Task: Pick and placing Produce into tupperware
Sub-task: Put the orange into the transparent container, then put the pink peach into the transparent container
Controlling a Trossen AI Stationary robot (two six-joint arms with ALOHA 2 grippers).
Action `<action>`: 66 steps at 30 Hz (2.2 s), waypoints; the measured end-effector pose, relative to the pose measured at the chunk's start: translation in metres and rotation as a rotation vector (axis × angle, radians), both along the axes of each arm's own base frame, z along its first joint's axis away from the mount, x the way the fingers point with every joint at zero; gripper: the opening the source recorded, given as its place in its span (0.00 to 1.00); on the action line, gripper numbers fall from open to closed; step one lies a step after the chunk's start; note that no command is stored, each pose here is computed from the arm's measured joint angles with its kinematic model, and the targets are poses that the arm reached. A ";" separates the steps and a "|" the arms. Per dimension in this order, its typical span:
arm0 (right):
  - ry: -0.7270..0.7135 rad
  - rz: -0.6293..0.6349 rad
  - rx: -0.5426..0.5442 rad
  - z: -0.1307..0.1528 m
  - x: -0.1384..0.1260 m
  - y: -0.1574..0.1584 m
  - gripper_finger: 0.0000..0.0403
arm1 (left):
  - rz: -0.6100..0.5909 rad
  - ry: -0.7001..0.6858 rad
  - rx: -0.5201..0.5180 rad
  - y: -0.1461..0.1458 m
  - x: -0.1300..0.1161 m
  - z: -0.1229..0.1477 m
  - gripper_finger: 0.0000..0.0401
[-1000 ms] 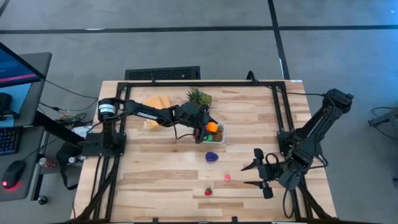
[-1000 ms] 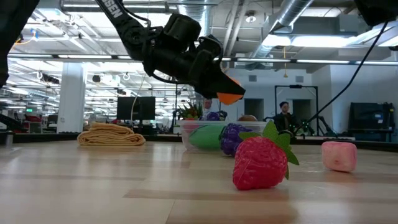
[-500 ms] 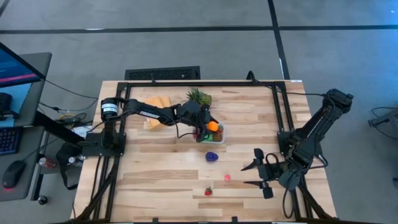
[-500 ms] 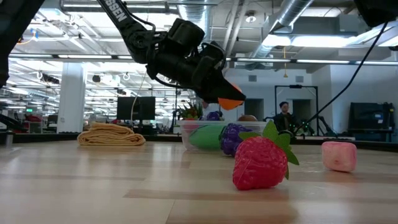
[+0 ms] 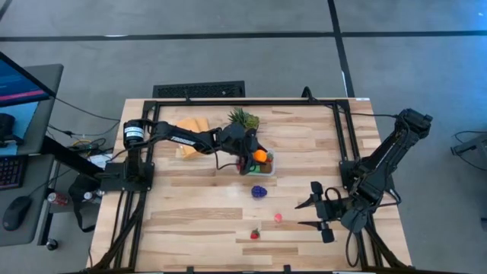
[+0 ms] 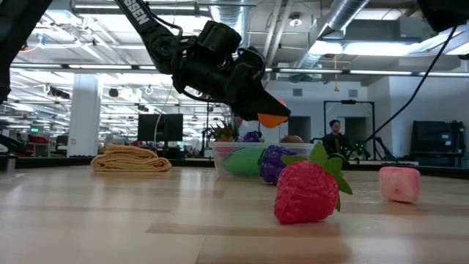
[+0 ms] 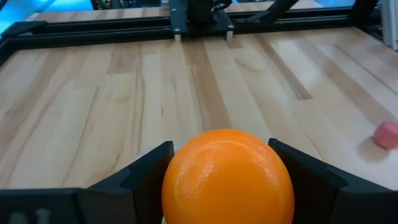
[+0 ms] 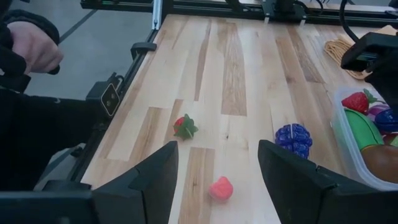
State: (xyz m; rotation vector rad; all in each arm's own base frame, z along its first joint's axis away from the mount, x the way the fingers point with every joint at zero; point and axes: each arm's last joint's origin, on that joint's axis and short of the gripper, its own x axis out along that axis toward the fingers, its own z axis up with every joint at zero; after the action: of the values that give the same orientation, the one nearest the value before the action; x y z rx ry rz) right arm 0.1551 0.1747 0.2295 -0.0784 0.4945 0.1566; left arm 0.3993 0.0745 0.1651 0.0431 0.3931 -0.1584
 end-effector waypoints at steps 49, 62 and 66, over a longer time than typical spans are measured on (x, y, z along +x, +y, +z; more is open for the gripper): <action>0.009 0.000 0.001 -0.001 -0.001 0.000 0.52 | -0.064 0.047 -0.024 0.005 0.019 -0.024 0.63; 0.009 -0.001 0.003 -0.001 -0.001 0.000 0.52 | -0.064 0.005 -0.014 0.005 0.021 -0.020 0.82; 0.009 -0.001 0.003 -0.001 -0.001 0.000 0.52 | -0.075 -0.015 -0.020 0.005 0.022 -0.018 0.84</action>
State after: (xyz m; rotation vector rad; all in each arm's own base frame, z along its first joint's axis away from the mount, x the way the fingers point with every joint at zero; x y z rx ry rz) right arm 0.1544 0.1747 0.2288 -0.0749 0.5037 0.1565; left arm 0.4211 0.0790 0.1466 0.0387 0.3750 -0.2355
